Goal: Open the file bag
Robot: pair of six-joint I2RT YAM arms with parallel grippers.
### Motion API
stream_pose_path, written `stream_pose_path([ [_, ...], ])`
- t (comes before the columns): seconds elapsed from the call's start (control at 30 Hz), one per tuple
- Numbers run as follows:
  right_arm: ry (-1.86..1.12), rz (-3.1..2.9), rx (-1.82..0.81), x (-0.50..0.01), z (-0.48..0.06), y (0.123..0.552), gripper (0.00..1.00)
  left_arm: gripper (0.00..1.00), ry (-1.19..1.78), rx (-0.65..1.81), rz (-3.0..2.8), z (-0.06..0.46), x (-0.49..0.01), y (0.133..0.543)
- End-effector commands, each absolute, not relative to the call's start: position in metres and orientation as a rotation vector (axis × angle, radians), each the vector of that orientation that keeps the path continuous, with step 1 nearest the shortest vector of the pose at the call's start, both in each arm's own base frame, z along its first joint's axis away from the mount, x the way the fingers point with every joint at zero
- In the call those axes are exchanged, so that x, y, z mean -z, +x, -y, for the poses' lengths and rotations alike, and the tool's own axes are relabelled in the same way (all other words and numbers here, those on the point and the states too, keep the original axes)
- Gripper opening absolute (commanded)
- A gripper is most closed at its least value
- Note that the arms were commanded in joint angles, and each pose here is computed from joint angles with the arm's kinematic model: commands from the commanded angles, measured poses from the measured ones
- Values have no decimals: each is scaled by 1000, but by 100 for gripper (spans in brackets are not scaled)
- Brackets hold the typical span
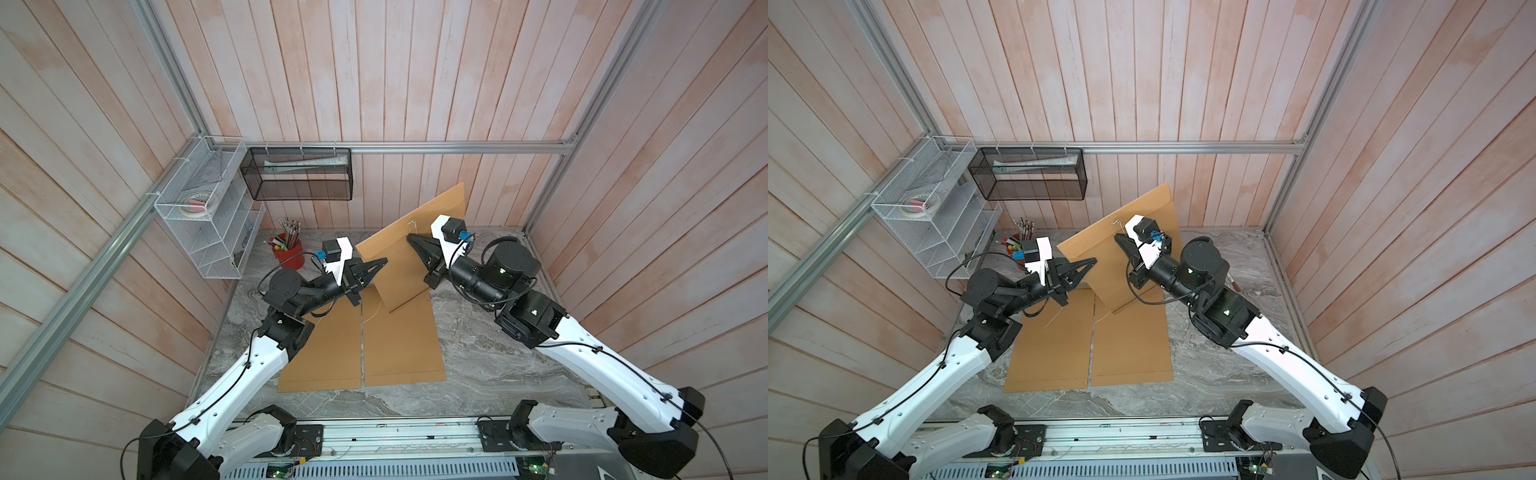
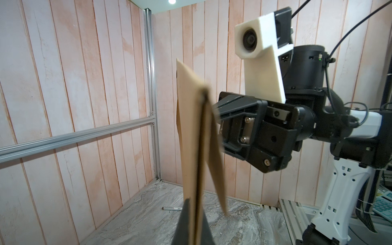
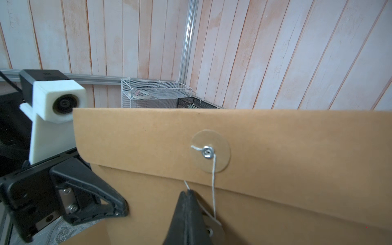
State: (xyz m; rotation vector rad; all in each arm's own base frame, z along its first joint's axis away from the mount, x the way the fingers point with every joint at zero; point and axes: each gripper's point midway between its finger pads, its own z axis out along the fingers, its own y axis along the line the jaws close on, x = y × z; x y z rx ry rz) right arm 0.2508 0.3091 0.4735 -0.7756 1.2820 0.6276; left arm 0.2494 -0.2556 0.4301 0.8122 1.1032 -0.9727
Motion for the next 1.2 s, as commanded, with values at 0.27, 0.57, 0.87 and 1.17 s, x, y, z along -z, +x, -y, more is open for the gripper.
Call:
stream_pose_path([
  [0.27, -835, -1286, -712, -475, -325, 237, 0, 0, 818, 984, -1067, 255, -437, 243],
  [0.57, -824, -1338, -648, -466, -311, 235, 3, 0, 787, 960, -1104, 253, -440, 252],
  [0.87, -795, -1333, -523, -472, -290, 238, 20, 0, 781, 970, -1175, 258, -437, 263],
  [1.17, -798, -1342, -386, -467, -290, 254, 34, 0, 798, 1006, -1192, 262, -437, 261],
])
